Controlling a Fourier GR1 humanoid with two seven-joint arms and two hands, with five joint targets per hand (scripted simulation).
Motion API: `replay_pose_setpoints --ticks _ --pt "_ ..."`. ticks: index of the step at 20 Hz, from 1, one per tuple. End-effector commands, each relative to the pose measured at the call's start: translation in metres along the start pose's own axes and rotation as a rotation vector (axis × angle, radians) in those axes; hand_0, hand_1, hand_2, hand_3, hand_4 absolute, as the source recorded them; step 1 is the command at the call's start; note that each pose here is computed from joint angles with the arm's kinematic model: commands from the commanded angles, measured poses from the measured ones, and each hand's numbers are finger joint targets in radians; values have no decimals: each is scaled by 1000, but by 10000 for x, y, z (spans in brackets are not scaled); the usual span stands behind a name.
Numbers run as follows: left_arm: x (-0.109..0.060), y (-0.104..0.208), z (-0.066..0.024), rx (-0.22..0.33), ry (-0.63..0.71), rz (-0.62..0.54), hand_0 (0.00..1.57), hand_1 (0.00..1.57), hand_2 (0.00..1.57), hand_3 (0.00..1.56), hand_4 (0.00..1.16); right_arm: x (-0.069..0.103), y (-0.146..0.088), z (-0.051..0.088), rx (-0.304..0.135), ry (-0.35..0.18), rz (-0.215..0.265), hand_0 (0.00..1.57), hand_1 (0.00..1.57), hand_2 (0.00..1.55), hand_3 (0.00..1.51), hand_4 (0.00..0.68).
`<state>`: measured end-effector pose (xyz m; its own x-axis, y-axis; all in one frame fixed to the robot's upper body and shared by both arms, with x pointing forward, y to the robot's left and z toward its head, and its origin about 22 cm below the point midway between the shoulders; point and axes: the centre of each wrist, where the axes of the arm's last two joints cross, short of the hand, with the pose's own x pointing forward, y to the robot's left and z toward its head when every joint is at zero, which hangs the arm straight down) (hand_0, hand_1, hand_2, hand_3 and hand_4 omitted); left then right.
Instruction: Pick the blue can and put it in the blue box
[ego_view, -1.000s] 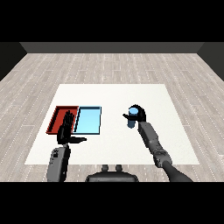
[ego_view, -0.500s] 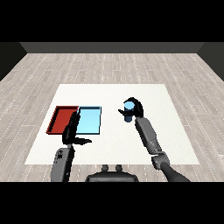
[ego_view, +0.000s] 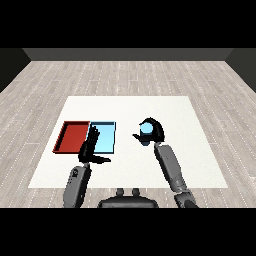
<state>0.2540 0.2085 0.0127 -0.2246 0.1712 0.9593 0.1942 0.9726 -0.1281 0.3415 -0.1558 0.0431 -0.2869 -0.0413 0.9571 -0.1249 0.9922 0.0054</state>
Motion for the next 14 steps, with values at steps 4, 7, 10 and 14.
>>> replay_pose_setpoints --ticks 4,7,10,14 --pt "29 -263 -257 -69 46 98 0 0 0 0 0 18 66 281 22 -12 -10 1478 1478 1465 1440 630" --pt "24 -454 -206 -98 96 75 0 0 0 0 0 155 203 -36 43 -8 -20 1437 1437 1462 1435 620" --pt "-195 -560 -278 -89 113 51 0 0 0 0 0 237 357 -9 26 -27 -25 1445 1445 1463 1433 608" --pt "-189 -751 -429 -65 134 14 0 0 0 0 0 147 309 116 47 -20 -2 1443 1443 1455 1435 612"
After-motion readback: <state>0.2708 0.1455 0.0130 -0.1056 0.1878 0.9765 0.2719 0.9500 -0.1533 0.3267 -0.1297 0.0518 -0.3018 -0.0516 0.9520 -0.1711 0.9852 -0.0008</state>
